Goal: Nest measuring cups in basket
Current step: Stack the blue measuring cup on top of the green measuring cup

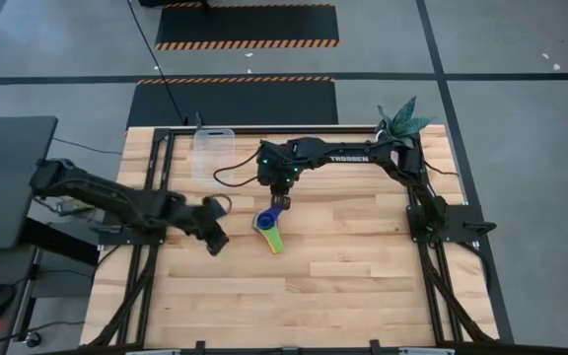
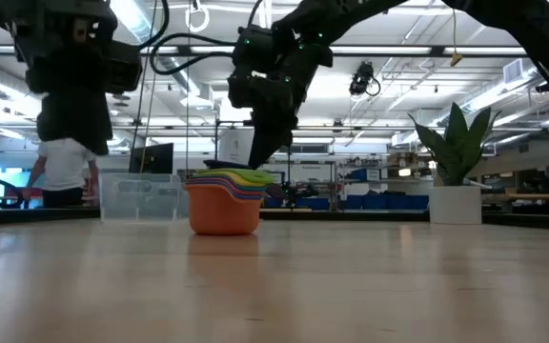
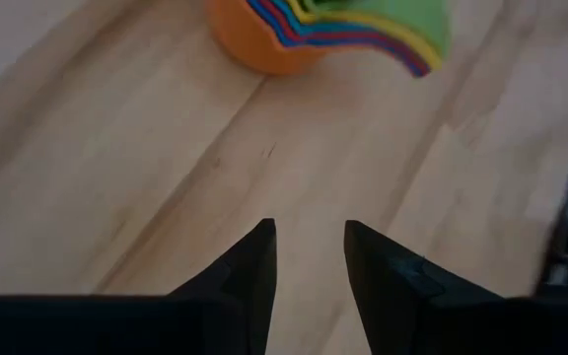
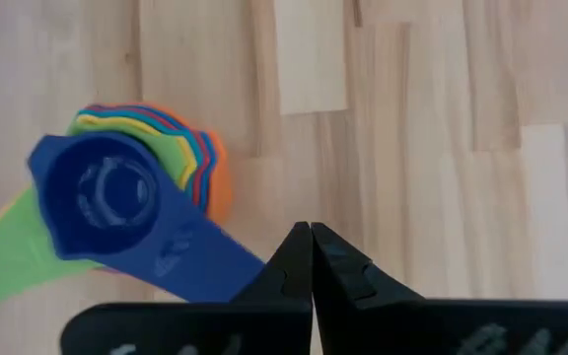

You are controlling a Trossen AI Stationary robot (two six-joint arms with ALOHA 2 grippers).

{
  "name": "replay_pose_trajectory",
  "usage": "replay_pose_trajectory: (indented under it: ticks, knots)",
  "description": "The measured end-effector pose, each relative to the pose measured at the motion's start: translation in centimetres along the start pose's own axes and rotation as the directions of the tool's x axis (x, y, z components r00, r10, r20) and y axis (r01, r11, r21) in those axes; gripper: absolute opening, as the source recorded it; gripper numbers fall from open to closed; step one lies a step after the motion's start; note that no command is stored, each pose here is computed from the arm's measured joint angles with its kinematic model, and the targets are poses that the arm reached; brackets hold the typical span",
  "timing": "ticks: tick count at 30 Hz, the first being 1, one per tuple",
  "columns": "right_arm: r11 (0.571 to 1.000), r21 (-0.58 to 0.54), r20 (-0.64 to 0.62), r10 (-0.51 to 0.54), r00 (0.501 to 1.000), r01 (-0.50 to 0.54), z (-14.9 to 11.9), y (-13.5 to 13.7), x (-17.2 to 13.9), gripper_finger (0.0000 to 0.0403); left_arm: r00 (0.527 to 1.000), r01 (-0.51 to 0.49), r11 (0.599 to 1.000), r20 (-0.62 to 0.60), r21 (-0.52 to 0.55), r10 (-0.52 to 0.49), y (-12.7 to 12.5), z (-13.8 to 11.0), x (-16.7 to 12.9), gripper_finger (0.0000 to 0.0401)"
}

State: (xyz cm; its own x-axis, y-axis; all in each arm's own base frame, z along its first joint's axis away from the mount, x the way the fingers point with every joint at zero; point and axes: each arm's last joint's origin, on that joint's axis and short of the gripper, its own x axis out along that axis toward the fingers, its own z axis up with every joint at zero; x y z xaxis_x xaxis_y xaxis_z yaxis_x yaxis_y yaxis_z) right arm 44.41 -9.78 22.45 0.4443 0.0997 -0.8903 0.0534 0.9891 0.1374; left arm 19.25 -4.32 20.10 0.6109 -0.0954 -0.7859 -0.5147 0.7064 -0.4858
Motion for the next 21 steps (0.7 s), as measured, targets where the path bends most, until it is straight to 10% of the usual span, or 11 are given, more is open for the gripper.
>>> replay_pose_trajectory:
  ticks: [21]
  knots:
    - [0.997,0.003,-0.046,0.081,0.996,-0.081,-3.7,-0.9,4.3,0.0000,0.995,-0.067,0.970,0.081,0.234,0.050,-0.5,0.4,10.9,0.0128]
